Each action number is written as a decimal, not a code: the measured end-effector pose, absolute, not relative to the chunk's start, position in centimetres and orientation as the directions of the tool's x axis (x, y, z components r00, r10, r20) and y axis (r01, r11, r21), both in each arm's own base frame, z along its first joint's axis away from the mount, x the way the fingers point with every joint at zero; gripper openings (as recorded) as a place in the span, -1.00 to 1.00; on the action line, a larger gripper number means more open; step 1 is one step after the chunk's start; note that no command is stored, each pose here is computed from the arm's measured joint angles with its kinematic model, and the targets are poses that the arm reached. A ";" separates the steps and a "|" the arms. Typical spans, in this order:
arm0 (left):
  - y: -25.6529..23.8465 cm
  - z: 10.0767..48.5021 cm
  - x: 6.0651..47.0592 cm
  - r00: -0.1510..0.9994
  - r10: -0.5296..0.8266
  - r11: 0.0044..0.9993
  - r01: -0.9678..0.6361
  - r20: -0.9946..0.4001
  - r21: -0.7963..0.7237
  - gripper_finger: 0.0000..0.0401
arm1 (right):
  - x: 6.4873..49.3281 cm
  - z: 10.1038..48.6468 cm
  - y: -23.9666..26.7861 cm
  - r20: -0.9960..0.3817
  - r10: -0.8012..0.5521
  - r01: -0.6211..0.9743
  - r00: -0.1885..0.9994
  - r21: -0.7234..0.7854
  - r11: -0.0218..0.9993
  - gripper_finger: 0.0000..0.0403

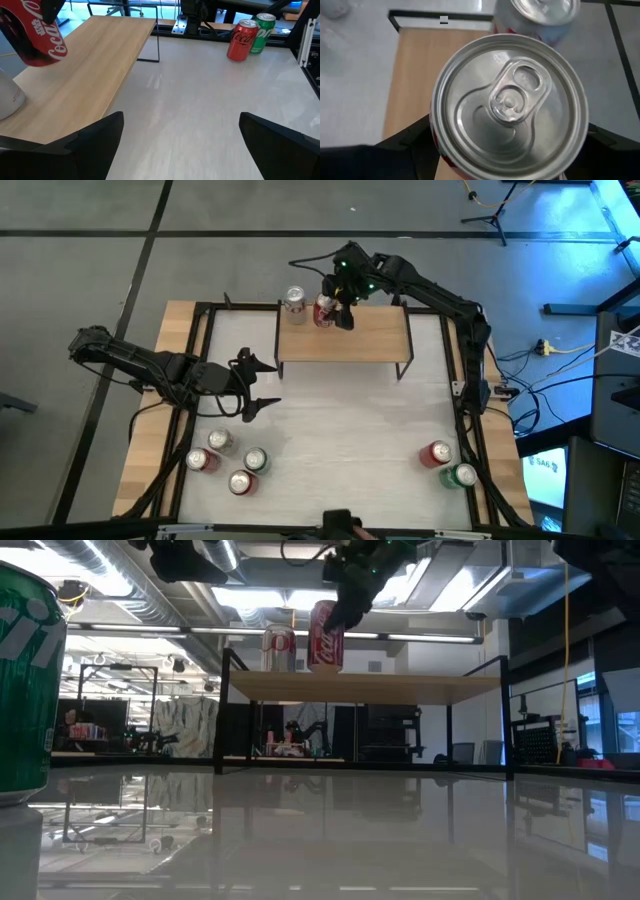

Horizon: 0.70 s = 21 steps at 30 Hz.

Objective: Place canned beverage on shelf
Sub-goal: Put the top red-white soda can on the shelf

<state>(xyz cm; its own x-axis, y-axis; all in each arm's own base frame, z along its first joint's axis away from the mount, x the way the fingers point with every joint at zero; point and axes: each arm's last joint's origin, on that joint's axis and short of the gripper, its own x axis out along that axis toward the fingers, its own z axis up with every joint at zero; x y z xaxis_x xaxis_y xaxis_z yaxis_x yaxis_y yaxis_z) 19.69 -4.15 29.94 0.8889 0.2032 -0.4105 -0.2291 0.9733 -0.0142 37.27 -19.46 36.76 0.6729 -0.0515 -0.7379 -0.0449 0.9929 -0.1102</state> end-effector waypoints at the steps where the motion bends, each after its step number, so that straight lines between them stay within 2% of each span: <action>1: -4.2 29.9 19.7 0.889 0.203 0.973 -0.229 -0.410 -0.014 0.93 | 37.2 36.8 -19.7 -0.738 -0.055 -0.048 0.673 -0.118 0.992 0.53; 9: -4.1 29.9 19.7 0.888 0.207 0.973 -0.230 -0.410 -0.006 0.93 | 36.5 36.5 -21.5 -0.721 -0.039 -0.042 0.692 -0.094 0.995 0.53; 21: -4.1 29.9 19.7 0.888 0.208 0.973 -0.230 -0.410 -0.006 0.93 | 37.9 33.9 -22.5 -0.750 -0.019 -0.073 0.661 -0.090 0.993 0.53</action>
